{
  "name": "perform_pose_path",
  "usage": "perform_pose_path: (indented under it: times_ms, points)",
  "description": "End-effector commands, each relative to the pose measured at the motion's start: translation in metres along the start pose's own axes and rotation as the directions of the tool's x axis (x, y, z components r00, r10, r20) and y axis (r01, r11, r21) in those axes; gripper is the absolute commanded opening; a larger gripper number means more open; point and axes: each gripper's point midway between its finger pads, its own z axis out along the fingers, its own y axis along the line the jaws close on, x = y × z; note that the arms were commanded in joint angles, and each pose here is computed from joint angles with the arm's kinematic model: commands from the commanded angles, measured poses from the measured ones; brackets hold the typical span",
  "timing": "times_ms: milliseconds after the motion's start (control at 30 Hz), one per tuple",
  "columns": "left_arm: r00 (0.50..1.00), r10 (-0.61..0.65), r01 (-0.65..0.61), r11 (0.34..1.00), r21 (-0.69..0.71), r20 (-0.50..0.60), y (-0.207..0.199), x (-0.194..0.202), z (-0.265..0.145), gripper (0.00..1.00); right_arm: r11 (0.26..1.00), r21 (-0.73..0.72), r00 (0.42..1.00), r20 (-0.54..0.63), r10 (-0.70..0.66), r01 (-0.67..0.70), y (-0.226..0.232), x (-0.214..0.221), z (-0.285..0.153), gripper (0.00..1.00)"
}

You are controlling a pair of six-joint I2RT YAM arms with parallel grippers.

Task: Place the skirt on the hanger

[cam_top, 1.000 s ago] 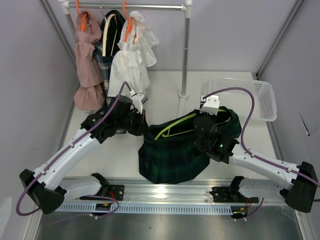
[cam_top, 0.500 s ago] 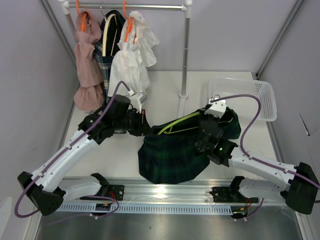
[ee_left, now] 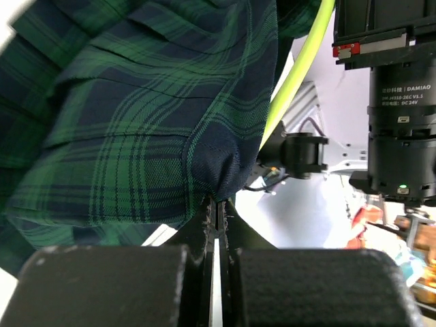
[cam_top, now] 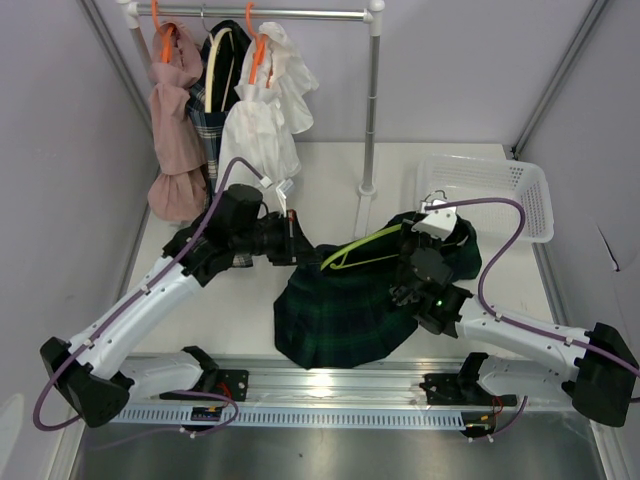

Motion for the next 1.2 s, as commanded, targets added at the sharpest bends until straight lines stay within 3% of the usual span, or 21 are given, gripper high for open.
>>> perform_pose_path:
  times_ms: [0,300,700,900,967,1000,1067,1167]
  points:
    - [0.996,-0.007,-0.009,0.985,0.171,0.090,-0.047,-0.030,-0.009,0.00,1.000,0.019,1.000,0.011,0.010,-0.010,-0.004,-0.007,-0.003,0.00]
    - [0.991,-0.043,0.003,0.957,0.291,0.129,-0.081,-0.044,-0.047,0.00,1.000,0.029,0.998,0.062,-0.004,0.002,-0.010,-0.041,0.003,0.00]
    - [0.965,-0.218,0.139,0.894,0.426,0.144,-0.109,-0.065,-0.077,0.00,0.999,-0.009,0.993,0.111,-0.042,0.043,0.018,-0.084,0.016,0.00]
    - [0.934,-0.301,0.201,0.887,0.415,0.192,-0.098,-0.092,-0.057,0.00,0.980,-0.183,0.996,0.068,-0.066,0.078,0.054,-0.081,-0.002,0.00]
    - [0.920,-0.323,0.216,0.891,0.400,0.221,-0.091,-0.102,-0.049,0.00,0.972,-0.233,0.999,0.043,-0.021,0.030,0.063,-0.082,-0.010,0.00]
    - [0.916,-0.331,0.223,0.891,0.396,0.229,-0.088,-0.104,-0.046,0.00,0.961,-0.267,0.998,0.021,-0.064,0.067,0.064,-0.075,-0.016,0.00]
    - [0.909,-0.342,0.232,0.890,0.393,0.237,-0.085,-0.110,-0.039,0.00,0.934,-0.357,1.000,-0.023,-0.009,0.001,0.077,-0.074,-0.027,0.00]
    - [0.903,-0.344,0.234,0.896,0.377,0.258,-0.080,-0.115,-0.034,0.00,0.877,-0.481,0.991,-0.115,-0.067,0.003,0.085,-0.055,-0.044,0.00]
